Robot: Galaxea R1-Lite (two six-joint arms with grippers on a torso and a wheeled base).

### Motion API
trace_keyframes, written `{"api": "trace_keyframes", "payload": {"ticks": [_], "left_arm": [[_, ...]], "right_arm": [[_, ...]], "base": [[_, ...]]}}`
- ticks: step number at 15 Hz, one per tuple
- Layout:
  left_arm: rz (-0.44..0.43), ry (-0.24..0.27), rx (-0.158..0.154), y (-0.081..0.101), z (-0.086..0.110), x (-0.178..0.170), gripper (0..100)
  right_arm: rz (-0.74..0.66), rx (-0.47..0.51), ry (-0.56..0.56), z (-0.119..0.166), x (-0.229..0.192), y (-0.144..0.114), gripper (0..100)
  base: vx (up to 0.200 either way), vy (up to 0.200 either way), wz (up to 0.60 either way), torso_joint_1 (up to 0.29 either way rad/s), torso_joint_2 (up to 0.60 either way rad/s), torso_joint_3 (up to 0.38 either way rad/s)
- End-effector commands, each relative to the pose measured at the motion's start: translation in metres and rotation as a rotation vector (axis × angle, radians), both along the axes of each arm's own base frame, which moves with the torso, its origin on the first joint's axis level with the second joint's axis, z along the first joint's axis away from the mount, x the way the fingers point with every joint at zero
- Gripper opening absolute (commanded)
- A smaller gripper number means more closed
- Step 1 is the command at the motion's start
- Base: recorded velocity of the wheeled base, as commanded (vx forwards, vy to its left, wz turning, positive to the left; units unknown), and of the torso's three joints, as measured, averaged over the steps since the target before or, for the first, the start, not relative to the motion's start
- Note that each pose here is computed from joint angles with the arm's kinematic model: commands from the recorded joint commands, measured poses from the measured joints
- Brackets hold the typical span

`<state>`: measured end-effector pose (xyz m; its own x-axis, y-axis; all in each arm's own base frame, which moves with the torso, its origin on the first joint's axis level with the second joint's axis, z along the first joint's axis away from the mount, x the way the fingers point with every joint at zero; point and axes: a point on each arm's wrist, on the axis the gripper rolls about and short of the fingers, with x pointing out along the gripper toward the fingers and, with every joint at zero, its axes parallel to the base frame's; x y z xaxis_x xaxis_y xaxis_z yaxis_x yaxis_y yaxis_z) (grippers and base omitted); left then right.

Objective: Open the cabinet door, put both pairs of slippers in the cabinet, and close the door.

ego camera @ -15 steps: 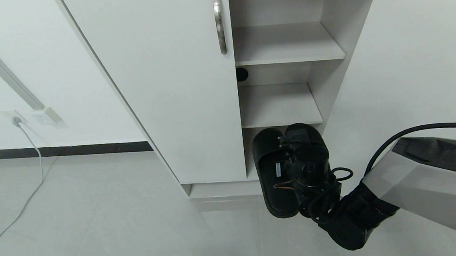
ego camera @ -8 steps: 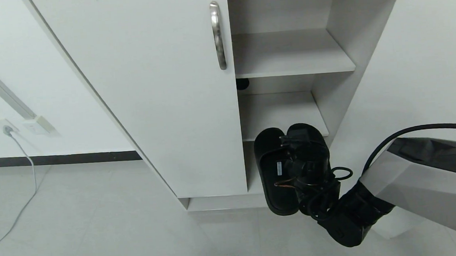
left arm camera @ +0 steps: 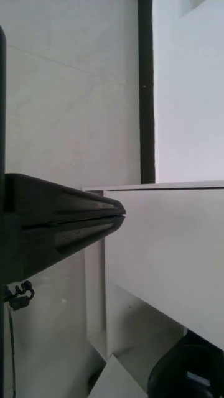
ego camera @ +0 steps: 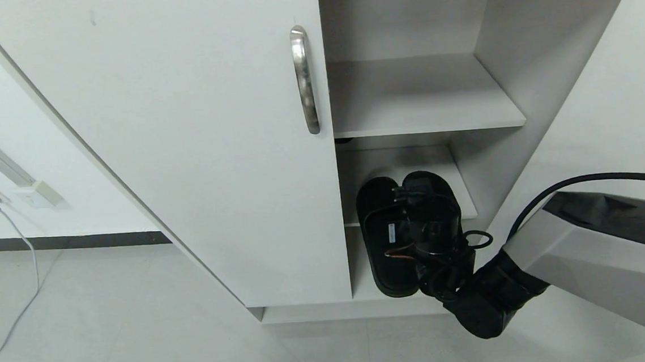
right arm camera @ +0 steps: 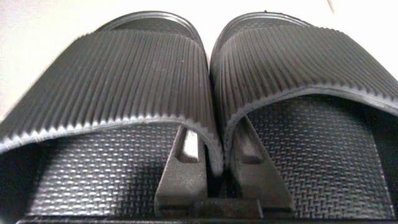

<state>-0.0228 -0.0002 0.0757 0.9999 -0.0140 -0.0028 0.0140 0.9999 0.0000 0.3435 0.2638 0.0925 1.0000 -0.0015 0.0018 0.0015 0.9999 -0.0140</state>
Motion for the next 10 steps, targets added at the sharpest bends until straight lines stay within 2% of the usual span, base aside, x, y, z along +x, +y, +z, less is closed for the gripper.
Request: {"api": "trace_keyframes", "payload": {"ticks": [1, 4, 10], "left_arm": [[0.000, 0.002, 0.000, 0.000, 0.000, 0.000, 0], [0.000, 0.002, 0.000, 0.000, 0.000, 0.000, 0], [0.002, 0.002, 0.000, 0.000, 0.000, 0.000, 0]], "right_arm": [[-0.025, 0.001, 0.003, -0.001, 0.017, -0.002, 0], [-0.029, 0.016, -0.007, 0.009, 0.035, -0.001, 0], [-0.063, 0.028, -0.025, 0.007, 0.075, -0.003, 0]], "base": [[0.000, 0.000, 0.00, 0.000, 0.00, 0.000], [0.000, 0.000, 0.00, 0.000, 0.00, 0.000], [0.000, 0.000, 0.00, 0.000, 0.00, 0.000]]}}
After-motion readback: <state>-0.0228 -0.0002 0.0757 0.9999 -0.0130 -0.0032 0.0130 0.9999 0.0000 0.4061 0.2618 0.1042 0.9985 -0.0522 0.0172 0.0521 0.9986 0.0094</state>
